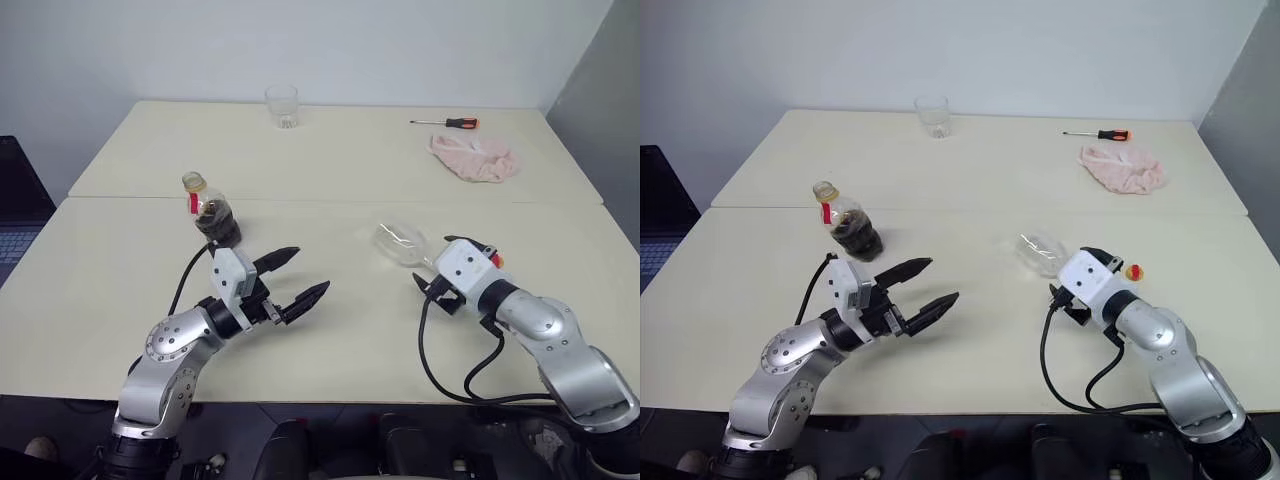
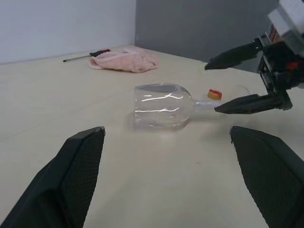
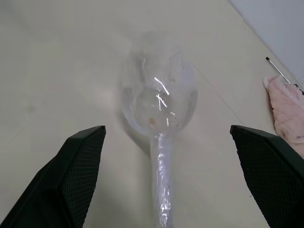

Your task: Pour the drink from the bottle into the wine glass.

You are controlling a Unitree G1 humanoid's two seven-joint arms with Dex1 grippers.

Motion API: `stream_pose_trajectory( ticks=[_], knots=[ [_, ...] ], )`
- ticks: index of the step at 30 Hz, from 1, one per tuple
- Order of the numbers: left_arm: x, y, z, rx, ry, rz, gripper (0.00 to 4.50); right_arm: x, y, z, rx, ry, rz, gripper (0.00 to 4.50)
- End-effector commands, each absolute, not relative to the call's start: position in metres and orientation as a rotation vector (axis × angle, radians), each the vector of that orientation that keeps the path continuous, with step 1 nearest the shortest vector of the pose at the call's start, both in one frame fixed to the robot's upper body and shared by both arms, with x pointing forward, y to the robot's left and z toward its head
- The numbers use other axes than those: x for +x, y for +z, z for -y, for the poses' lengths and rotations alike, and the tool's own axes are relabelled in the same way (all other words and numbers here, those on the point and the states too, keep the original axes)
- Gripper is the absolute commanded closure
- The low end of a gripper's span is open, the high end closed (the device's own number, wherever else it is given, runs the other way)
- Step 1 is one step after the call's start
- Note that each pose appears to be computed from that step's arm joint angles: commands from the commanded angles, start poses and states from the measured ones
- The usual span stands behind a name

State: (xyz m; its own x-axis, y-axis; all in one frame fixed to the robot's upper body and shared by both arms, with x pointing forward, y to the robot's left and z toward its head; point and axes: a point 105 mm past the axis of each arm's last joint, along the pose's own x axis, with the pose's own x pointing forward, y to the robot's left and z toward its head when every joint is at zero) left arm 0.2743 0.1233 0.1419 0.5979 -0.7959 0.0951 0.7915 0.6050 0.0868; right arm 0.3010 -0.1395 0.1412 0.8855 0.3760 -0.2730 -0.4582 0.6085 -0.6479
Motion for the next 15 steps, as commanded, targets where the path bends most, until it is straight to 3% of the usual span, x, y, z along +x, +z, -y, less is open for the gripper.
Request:
stream_pose_trajectory(
  ticks=[1,15],
  knots=[
    [0.262,0.153,-0.115,0.030,-0.973,0.176,0.03,0.302,0.150,0.139,-0.825,0.438,-0.078,0.00],
    [0.246,0.142,-0.114,0.005,-1.026,0.123,0.03,0.311,0.124,0.158,-0.915,0.249,-0.211,0.00]
  ],
)
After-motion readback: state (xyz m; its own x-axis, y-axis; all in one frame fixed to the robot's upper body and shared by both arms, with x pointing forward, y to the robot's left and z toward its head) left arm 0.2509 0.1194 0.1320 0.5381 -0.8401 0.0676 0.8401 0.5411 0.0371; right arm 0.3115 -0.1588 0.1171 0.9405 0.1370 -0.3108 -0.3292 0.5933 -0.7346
